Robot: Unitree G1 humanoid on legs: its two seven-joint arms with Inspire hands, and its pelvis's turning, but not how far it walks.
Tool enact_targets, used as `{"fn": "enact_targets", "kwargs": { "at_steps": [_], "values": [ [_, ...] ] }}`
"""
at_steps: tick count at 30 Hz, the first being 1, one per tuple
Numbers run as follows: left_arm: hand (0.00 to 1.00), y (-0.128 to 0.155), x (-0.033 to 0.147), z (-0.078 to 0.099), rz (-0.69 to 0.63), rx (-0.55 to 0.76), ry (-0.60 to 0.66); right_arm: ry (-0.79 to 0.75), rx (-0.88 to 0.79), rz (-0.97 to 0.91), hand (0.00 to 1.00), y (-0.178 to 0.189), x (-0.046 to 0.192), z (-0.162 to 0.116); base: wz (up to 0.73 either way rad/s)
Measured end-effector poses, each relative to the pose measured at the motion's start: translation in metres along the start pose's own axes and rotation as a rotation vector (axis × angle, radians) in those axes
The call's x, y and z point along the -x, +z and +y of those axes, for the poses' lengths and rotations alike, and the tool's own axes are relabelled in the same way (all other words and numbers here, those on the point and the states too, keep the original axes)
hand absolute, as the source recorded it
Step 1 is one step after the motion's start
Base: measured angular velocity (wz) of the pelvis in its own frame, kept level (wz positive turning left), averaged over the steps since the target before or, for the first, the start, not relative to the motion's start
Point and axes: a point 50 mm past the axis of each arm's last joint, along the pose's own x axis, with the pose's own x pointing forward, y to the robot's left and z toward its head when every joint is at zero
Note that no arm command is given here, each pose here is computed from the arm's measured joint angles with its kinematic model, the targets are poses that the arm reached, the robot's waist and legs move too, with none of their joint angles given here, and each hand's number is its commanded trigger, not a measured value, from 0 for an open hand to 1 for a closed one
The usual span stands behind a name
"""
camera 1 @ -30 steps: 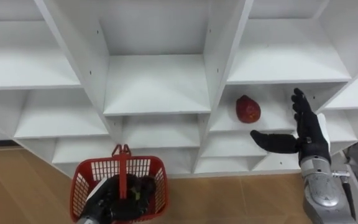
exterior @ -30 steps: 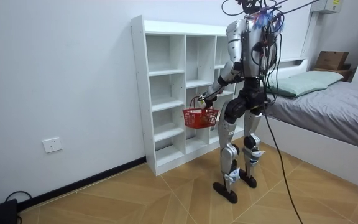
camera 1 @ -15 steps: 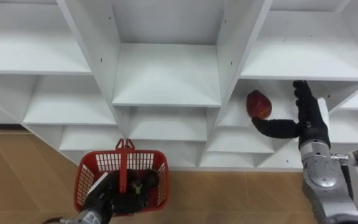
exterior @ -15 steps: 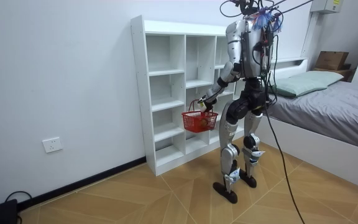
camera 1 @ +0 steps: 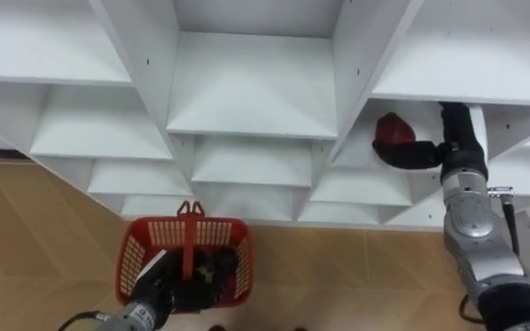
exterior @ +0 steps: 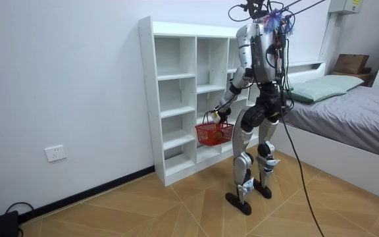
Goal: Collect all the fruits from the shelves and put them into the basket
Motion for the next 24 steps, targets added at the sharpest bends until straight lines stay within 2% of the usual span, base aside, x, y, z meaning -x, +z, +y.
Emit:
{"fn": "enact_targets", "kwargs": {
  "at_steps": [11,24],
  "values": [
    [1.0,0.007,-0.009,-0.007,-0.009,-0.014,-0.031,0.008,0.03,0.041,0.0,-0.009,0.001,0.002,0.0],
    [1.0,0.012,-0.014,-0.013,-0.013,-0.04,-0.063,-0.006,0.069,0.125,0.0,-0.016,-0.01,-0.003,0.0]
  ]
}}
